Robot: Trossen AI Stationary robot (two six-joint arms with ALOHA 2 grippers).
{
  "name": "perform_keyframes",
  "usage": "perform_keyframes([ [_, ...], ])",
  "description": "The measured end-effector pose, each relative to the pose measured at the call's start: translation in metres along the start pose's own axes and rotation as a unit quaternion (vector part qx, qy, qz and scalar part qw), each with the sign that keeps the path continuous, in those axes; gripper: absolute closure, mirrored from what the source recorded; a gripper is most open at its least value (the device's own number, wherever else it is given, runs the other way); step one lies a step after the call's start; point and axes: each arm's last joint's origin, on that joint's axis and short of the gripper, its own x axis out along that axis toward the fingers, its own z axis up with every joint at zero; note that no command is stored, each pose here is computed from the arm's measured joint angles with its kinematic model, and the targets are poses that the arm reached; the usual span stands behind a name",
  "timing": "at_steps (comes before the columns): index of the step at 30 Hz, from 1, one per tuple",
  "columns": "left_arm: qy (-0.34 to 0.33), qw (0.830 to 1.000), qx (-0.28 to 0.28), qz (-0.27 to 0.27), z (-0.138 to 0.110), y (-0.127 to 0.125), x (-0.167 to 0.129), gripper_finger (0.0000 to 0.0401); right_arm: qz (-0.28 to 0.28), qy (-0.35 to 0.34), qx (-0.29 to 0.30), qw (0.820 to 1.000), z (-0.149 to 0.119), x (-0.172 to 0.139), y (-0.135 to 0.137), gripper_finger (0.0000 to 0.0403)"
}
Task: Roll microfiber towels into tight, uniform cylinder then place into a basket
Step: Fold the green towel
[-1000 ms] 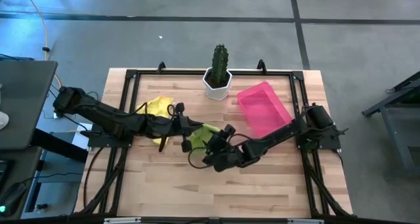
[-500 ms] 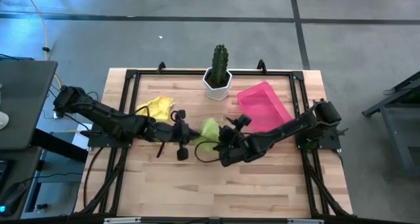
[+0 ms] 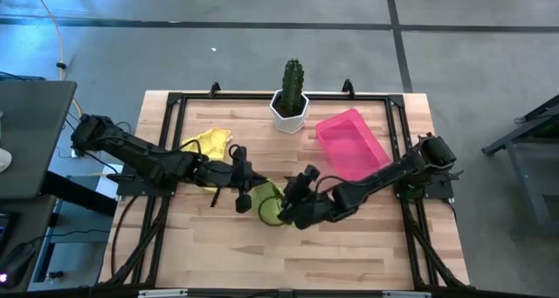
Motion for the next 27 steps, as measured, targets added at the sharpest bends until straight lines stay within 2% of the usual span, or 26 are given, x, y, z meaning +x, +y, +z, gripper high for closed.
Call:
perform_keyframes([
  [7, -0.001, 1.000, -0.002, -0.001, 0.000, 0.000, 0.000, 0.0401, -0.009, -0.030, 0.006, 0.999, 0.002, -0.007, 0.006, 0.0176],
  [14, -0.017, 1.000, -0.008, -0.023, 0.004, -0.002, 0.000, 0.0401, -0.032, -0.028, 0.017, 0.999, -0.009, 0.008, 0.011, 0.0176],
  [23, -0.017, 1.000, -0.007, -0.020, 0.004, -0.002, 0.000, 0.0401, -0.020, -0.056, 0.028, 0.998, -0.004, 0.003, 0.018, 0.0176],
  [27, -0.019, 1.000, -0.007, -0.015, 0.004, -0.002, 0.000, 0.0401, 0.001, -0.065, 0.055, 0.996, -0.001, 0.003, 0.021, 0.0176],
])
